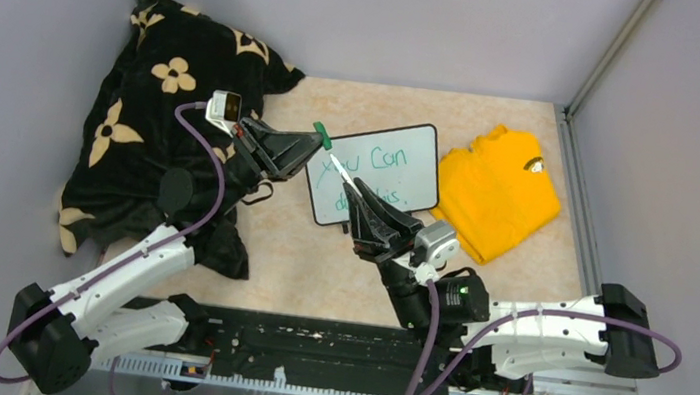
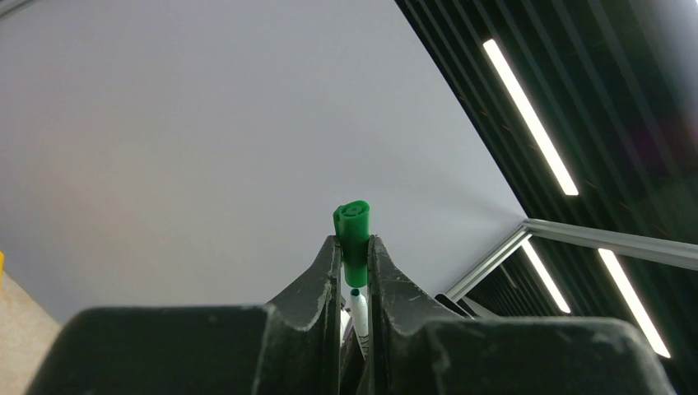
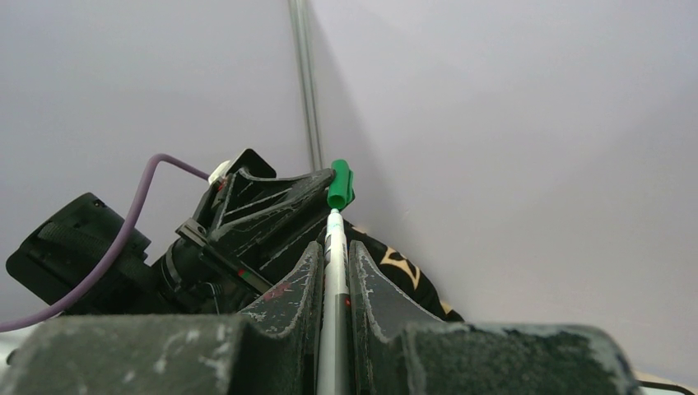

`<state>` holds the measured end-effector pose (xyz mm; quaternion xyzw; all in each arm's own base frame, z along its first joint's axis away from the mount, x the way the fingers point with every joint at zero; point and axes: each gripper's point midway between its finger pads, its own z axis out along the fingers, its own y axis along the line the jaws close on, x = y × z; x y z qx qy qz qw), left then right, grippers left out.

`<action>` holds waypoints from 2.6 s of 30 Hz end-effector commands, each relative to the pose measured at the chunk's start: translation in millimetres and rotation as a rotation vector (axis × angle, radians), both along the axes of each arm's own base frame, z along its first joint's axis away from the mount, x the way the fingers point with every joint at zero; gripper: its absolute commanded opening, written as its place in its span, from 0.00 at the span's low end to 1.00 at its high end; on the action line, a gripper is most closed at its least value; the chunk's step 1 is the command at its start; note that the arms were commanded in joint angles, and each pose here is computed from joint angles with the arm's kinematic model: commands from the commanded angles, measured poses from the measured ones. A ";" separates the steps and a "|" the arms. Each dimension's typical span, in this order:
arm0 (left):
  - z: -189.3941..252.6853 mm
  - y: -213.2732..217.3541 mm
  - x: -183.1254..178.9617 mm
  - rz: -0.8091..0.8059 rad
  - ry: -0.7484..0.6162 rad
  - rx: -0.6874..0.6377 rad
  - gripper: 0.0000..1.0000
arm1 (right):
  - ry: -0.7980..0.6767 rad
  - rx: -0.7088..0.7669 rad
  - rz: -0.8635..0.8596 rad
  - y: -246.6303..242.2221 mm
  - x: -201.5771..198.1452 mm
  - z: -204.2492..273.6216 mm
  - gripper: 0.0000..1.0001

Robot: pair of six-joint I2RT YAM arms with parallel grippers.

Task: Write a sentence on the whiteboard
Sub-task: Close the whiteboard marker at the center of the board.

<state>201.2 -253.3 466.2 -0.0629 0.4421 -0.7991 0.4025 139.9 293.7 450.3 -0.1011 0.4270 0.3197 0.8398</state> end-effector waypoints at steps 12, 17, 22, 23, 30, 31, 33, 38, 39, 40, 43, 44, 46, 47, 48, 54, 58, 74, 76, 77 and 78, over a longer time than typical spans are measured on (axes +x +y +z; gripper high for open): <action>15.7 2.0 -9.6 0.006 -0.053 -0.024 0.00 | -0.003 0.098 -0.007 -13.8 1.6 24.5 0.00; 14.0 2.3 -9.9 0.008 -0.050 -0.022 0.00 | -0.002 0.097 -0.006 -13.5 1.6 23.6 0.00; 11.8 3.8 -8.4 0.022 -0.045 -0.019 0.00 | -0.002 0.098 -0.006 -14.0 1.5 23.6 0.00; 11.2 3.9 -8.2 0.024 -0.044 -0.018 0.00 | -0.001 0.096 -0.007 -13.8 1.6 23.3 0.00; 9.0 3.9 -7.8 0.026 -0.040 -0.015 0.00 | 0.001 0.103 -0.004 -15.3 1.4 24.1 0.00; 8.6 3.8 -8.2 0.025 -0.040 -0.014 0.00 | 0.001 0.104 -0.004 -15.4 1.4 24.1 0.00; 6.8 3.4 -7.4 0.026 -0.036 -0.010 0.00 | -0.001 0.103 -0.003 -15.3 1.2 24.3 0.00; 4.6 2.8 -7.1 0.022 -0.031 -0.008 0.00 | -0.002 0.101 -0.005 -14.6 1.3 24.2 0.00; 4.6 2.7 -7.4 0.020 -0.030 -0.008 0.00 | -0.002 0.102 -0.004 -14.6 1.3 24.3 0.00; 4.6 2.8 -7.4 0.020 -0.031 -0.008 0.00 | -0.002 0.101 -0.004 -14.3 1.3 24.1 0.00; 3.3 2.3 -7.0 0.019 -0.028 -0.005 0.00 | -0.002 0.101 -0.005 -14.0 1.4 24.2 0.00; 4.2 2.1 -8.1 0.016 -0.030 -0.007 0.00 | -0.002 0.101 -0.005 -13.9 1.3 24.1 0.00; 4.7 2.6 -9.0 0.014 -0.031 -0.009 0.00 | -0.002 0.102 -0.005 -14.0 1.4 24.2 0.00; 5.1 2.8 -9.6 0.014 -0.033 -0.009 0.00 | -0.001 0.104 -0.005 -14.6 1.5 24.6 0.00; 5.5 2.9 -9.6 0.014 -0.033 -0.010 0.00 | -0.002 0.103 -0.004 -14.4 1.3 24.3 0.00; 5.5 1.3 -12.2 0.004 -0.035 -0.008 0.00 | -0.002 0.104 -0.004 -14.0 1.2 24.5 0.00; 4.1 -0.7 -13.4 -0.003 -0.032 -0.007 0.00 | 0.000 0.106 -0.006 -14.7 1.7 24.1 0.00; 1.9 -7.0 -16.8 -0.015 -0.027 -0.004 0.00 | 0.001 0.104 -0.008 -14.3 2.0 22.6 0.00; 1.9 -9.0 -17.8 -0.022 -0.028 -0.004 0.00 | 0.001 0.103 -0.009 -14.5 2.0 22.5 0.00; 2.8 -9.6 -18.1 -0.023 -0.030 -0.005 0.00 | 0.001 0.105 -0.009 -14.4 2.0 22.9 0.00; 2.8 -10.4 -19.0 -0.025 -0.032 -0.004 0.00 | 0.002 0.104 -0.009 -14.5 2.1 22.6 0.00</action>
